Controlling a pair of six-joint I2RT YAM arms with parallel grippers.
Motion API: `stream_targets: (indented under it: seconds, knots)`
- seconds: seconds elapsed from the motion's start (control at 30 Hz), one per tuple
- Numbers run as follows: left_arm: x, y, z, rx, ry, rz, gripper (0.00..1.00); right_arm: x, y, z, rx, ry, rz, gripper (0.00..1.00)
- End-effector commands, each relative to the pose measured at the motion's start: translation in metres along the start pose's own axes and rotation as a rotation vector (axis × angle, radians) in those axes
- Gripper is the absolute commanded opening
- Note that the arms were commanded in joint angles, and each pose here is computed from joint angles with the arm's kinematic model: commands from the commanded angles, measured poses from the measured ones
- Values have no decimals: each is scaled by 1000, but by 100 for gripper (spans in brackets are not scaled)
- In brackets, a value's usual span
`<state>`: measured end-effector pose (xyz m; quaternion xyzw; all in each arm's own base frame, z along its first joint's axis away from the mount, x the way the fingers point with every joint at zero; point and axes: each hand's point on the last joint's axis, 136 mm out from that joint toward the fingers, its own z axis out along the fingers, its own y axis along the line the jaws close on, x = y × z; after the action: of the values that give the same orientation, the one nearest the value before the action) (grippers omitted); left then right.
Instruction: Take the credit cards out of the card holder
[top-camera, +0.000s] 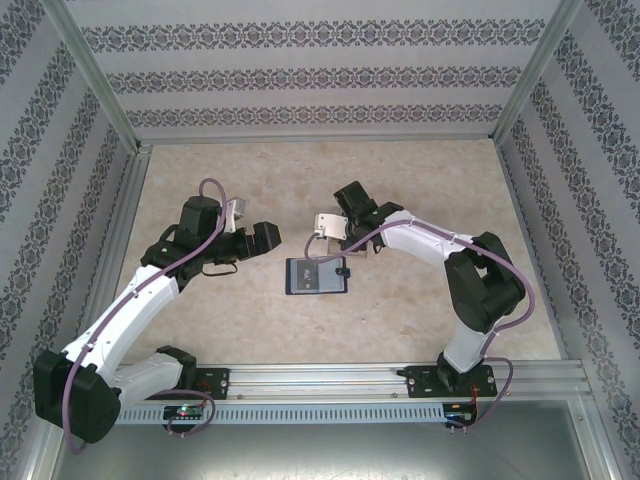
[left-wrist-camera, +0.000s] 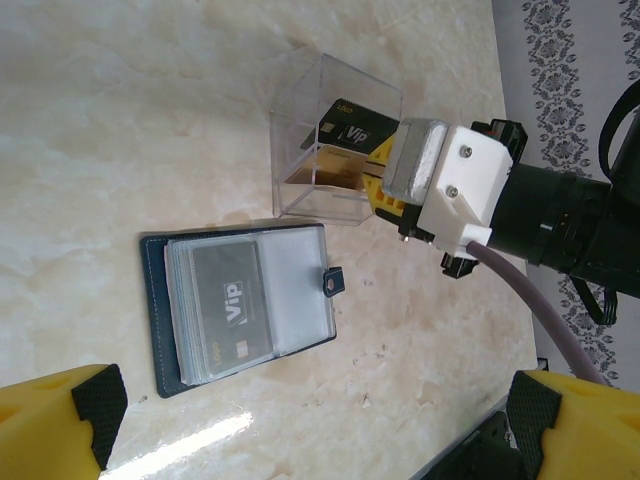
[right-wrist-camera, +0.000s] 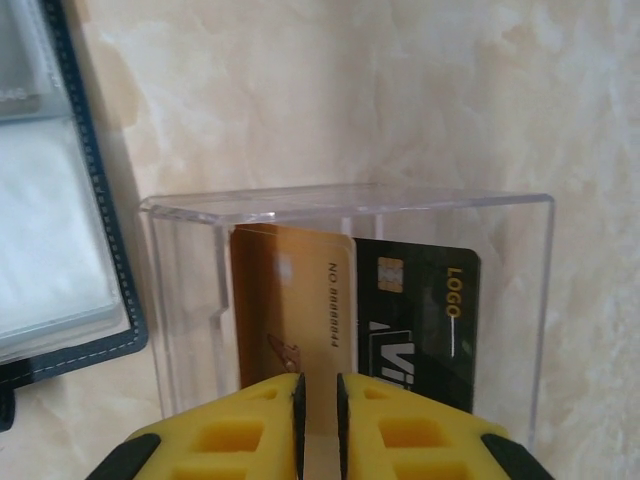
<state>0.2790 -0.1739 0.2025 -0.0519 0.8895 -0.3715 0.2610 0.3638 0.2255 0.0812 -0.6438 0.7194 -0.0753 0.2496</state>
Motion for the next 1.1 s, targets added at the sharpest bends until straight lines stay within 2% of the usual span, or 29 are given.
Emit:
stream_targets:
  seconds: [0.0,0.13,0.2,0.33,0.43,0.7,1.07]
  knots:
    - [-1,4,0,-14,1,17,99,7,-12,6,44,34,37,21]
    - [-1,4,0,-14,4,16,99,6,-15,5,58,29,65,21]
    - [0,4,0,-15,4,18,99,0,-17,-3,43,-11,115,22]
    - [0,4,0,-10,7,19,99,-11,-6,-21,-40,-105,159,31]
    - [1,4,2,-7,9,13,99,-12,6,-24,-86,-119,152,34]
    - [3,4,2,2,20,9,99,-8,23,-11,-147,-75,143,38]
    - [5,4,-2,-1,14,10,99,-2,5,6,-43,9,145,38]
